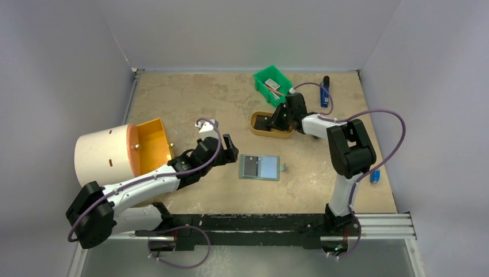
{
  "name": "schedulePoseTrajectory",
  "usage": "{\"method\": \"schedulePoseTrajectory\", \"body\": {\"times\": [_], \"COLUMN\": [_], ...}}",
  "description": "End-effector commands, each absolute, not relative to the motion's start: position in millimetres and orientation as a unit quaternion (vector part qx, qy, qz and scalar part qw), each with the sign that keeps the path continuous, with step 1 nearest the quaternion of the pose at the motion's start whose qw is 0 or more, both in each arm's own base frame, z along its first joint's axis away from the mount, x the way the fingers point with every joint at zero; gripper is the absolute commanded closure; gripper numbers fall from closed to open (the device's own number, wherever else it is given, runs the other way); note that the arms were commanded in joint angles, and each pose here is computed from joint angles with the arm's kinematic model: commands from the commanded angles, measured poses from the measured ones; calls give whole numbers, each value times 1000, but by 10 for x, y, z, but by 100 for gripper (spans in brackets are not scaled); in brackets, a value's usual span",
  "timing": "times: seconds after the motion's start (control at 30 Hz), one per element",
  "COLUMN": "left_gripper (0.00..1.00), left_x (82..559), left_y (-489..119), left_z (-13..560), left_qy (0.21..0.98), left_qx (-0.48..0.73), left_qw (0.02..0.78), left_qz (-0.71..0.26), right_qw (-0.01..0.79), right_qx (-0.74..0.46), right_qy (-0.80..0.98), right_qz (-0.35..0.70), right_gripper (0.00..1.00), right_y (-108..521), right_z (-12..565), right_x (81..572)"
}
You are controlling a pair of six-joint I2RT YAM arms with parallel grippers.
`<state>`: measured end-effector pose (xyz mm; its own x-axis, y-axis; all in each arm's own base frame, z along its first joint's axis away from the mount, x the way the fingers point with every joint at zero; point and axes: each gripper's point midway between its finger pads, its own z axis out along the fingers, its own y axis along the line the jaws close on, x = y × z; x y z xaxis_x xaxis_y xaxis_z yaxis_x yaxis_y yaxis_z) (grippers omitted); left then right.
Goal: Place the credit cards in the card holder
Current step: Pick up the credit card from the storage box.
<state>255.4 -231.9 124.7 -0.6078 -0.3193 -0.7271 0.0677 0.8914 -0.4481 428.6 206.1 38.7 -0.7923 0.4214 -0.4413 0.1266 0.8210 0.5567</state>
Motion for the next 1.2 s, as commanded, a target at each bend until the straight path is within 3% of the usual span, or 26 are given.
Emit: {"method": "schedulePoseTrajectory", "body": {"times": [0.0, 0.77, 1.0, 1.17], "left_gripper": [30, 31, 33, 34], "left_x": [2592, 2591, 2586, 2594], "left_y": [-2334, -2344, -2345, -2327], "left_z": [1293, 1279, 1314, 1374], "left_qy": [862, 863, 861, 857], "left_qx": [-79, -82, -85, -92], "left_qw": [447, 443, 445, 449], "left_qz": [-226, -228, -232, -235], "right_qw": [294, 318, 342, 346], "right_qx": [155, 157, 152, 236], "right_qy": [908, 892, 864, 823], "right_qz": [255, 281, 336, 385], "right_gripper": [77, 99, 100, 100], "right_y": [1976, 1917, 2010, 1925], "right_z": [485, 871, 1469, 1921], "right_x": [4245, 4138, 4053, 3953]}}
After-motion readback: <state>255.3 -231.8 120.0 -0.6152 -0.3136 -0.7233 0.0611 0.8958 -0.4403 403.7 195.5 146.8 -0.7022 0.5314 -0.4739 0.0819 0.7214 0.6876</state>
